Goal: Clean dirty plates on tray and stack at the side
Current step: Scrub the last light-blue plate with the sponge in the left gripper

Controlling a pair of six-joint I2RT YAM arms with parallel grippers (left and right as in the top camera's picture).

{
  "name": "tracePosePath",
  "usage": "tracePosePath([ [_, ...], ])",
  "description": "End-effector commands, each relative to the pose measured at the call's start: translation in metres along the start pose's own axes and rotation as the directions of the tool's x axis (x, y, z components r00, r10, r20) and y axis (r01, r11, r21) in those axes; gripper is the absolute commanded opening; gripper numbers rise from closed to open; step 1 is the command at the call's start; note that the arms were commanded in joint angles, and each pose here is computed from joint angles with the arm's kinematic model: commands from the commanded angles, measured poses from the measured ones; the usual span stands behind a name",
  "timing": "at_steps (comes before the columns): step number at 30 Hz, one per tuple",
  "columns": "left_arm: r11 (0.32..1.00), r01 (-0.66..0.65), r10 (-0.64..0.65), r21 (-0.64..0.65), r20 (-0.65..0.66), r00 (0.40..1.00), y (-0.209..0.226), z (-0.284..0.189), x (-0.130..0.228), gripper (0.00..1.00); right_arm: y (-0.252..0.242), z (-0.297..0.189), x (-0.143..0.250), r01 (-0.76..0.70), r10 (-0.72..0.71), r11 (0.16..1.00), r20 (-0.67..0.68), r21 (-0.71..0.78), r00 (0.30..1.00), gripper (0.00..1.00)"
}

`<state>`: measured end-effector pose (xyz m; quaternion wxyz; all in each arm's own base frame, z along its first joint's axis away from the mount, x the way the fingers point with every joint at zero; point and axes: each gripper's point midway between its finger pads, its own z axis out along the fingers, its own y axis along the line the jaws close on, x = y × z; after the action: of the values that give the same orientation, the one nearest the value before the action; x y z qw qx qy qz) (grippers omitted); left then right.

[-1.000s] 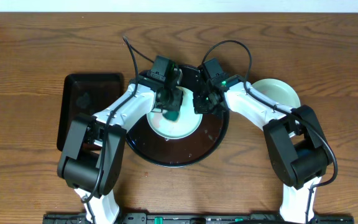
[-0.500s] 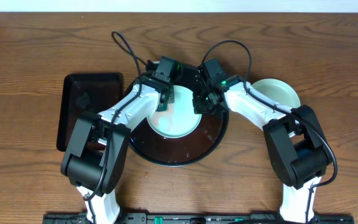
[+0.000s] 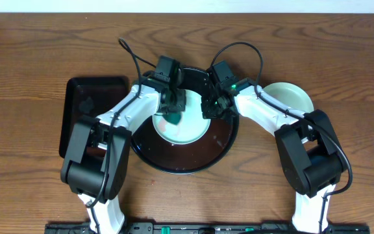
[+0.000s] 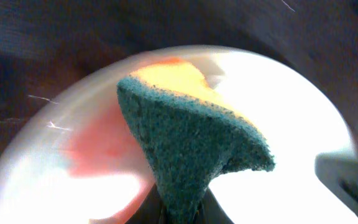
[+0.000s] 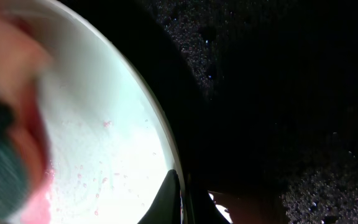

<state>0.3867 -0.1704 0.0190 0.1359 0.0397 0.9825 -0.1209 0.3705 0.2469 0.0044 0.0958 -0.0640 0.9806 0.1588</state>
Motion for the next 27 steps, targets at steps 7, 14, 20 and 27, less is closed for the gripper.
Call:
tracePosePath([
  [7, 0.940, 0.155, -0.131, -0.304, 0.097, 0.987, 0.051, 0.010, 0.001, 0.08, -0.010, 0.019, 0.019, 0.011, -0.008, 0.998, -0.057, 0.062, 0.998, 0.01],
  [14, 0.863, 0.245, -0.246, -0.441, 0.057, 0.968, 0.075, 0.000, 0.031, 0.08, -0.010, 0.019, 0.019, 0.011, -0.008, 0.998, -0.056, 0.062, 0.998, 0.01],
  [20, 0.978, 0.133, -0.178, -0.160, -0.309, 0.934, 0.020, 0.004, 0.089, 0.08, -0.010, 0.019, 0.019, 0.012, -0.008, 0.998, -0.054, 0.065, 0.998, 0.01],
  [27, 0.982, 0.142, -0.081, 0.123, -0.407, 0.910, -0.028, -0.001, 0.098, 0.07, -0.010, 0.019, 0.019, 0.011, -0.008, 0.998, -0.055, 0.065, 0.998, 0.01],
])
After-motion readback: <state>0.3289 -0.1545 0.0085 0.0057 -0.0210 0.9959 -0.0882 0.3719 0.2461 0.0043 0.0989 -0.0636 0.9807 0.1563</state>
